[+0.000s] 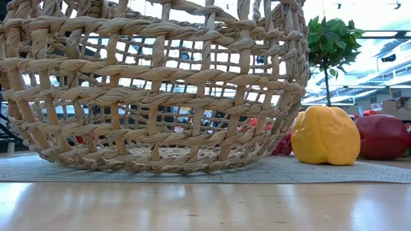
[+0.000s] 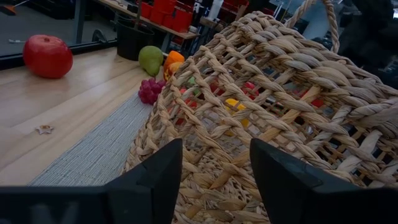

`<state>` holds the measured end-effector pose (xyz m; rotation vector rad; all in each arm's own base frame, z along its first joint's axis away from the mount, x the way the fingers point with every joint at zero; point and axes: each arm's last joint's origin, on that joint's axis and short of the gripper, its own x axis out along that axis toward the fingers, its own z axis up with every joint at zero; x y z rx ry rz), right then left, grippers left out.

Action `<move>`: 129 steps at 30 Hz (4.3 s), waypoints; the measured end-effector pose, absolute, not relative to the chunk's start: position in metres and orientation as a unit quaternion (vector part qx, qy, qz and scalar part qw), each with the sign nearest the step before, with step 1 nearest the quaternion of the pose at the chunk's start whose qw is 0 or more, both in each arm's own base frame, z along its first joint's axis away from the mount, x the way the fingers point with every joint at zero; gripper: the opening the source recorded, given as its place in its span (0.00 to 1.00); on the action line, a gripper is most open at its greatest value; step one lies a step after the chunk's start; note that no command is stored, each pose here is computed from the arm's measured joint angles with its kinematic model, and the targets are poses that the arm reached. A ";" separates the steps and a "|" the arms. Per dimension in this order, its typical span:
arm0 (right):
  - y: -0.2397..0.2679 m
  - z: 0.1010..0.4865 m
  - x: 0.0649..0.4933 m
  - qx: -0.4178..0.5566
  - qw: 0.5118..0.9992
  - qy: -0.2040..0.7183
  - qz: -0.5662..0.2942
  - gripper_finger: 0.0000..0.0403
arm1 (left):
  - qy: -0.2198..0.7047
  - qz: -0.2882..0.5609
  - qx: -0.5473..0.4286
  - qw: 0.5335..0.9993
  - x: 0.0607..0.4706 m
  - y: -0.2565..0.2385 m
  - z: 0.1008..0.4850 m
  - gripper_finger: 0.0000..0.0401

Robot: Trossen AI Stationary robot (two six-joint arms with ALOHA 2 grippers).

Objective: Build produce basket
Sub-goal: Put the red mango into the brown basket

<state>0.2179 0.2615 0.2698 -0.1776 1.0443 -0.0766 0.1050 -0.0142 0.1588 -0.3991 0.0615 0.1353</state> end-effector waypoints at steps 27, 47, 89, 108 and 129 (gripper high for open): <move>0.204 0.358 0.280 0.049 0.965 0.258 0.026 0.67 | 0.031 0.067 -0.198 0.977 0.105 -0.014 0.159 0.49; 0.166 0.384 0.303 -0.188 0.965 0.150 -0.106 0.67 | 0.031 0.067 -0.198 0.977 0.105 -0.014 0.159 0.48; 0.197 0.356 0.339 -0.701 0.683 0.181 -0.096 0.67 | 0.027 0.067 -0.199 0.977 0.105 -0.014 0.159 0.49; 0.204 0.355 0.351 -0.570 0.809 0.104 -0.102 0.68 | 0.025 0.066 -0.199 0.977 0.105 -0.014 0.160 0.49; 0.153 0.354 0.384 -0.170 0.984 0.038 0.028 0.68 | 0.025 0.066 -0.200 0.977 0.105 -0.014 0.160 0.49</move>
